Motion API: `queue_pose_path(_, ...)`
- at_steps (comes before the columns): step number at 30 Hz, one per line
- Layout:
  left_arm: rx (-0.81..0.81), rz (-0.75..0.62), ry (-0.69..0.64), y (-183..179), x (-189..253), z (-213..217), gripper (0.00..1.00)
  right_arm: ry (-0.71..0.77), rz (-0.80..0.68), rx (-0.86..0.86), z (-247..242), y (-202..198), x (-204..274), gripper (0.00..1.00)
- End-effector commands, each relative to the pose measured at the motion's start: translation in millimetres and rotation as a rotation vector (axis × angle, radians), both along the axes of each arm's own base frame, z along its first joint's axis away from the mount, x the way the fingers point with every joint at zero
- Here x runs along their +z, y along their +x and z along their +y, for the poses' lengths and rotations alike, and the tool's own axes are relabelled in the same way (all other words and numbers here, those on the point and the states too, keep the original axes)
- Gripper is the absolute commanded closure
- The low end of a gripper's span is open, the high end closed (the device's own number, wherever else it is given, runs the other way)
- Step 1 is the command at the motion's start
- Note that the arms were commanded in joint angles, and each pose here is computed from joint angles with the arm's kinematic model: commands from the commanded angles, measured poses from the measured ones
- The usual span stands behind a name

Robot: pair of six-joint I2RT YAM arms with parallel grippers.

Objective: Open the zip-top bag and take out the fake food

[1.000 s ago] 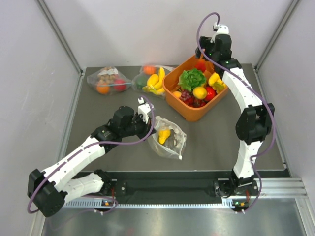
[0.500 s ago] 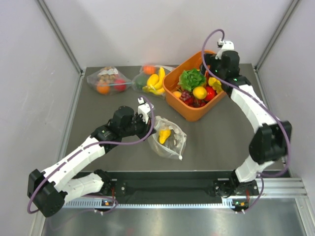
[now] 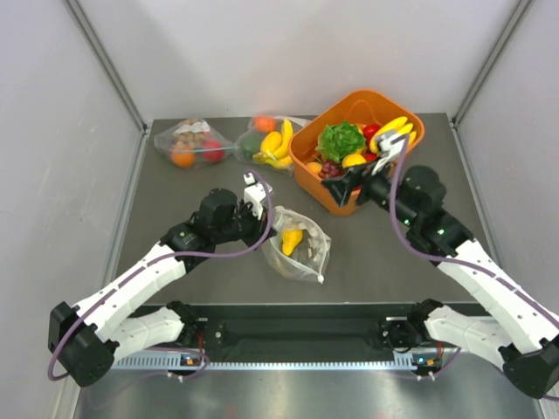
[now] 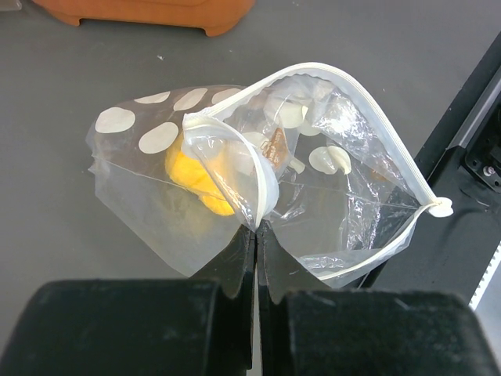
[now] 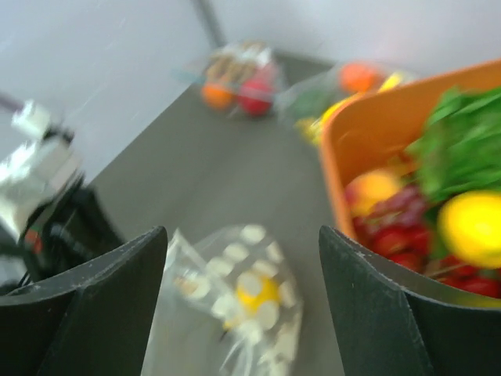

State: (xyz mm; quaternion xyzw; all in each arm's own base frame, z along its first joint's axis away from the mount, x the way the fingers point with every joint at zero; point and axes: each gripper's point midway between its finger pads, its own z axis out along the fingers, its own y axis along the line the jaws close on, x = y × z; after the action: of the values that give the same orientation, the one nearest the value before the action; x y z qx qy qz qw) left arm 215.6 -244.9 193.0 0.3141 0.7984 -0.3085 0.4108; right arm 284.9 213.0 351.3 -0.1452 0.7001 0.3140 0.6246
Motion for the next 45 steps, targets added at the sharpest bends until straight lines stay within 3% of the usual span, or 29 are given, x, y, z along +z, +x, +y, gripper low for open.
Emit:
queue_pose_path(1, -0.001, -0.074, -0.053, 7, 28, -4, 1.0, 0.007, 0.134, 0.189, 40, -39, -41, 0.24)
queue_pose_path(5, -0.002, -0.075, -0.053, 7, 28, -4, 1.0, -0.001, 0.23, 0.343, 73, -74, -81, 0.27)
queue_pose_path(14, -0.003, -0.068, -0.048, 8, 25, -5, 1.0, 0.024, 0.348, 0.443, 112, -99, -128, 0.31)
queue_pose_path(22, -0.013, -0.066, -0.055, 5, 26, -6, 1.0, 0.054, 0.419, 0.289, 114, -74, -160, 0.32)
queue_pose_path(27, -0.022, -0.059, -0.057, 4, 25, -8, 1.0, -0.032, 0.411, 0.144, 110, -54, -177, 0.32)
queue_pose_path(35, -0.047, -0.043, -0.067, 1, 23, -12, 1.0, -0.149, 0.4, 0.113, 136, -45, -203, 0.32)
queue_pose_path(45, -0.107, -0.018, -0.101, -9, 25, -20, 1.0, -0.115, 0.363, 0.098, 152, -32, -240, 0.32)
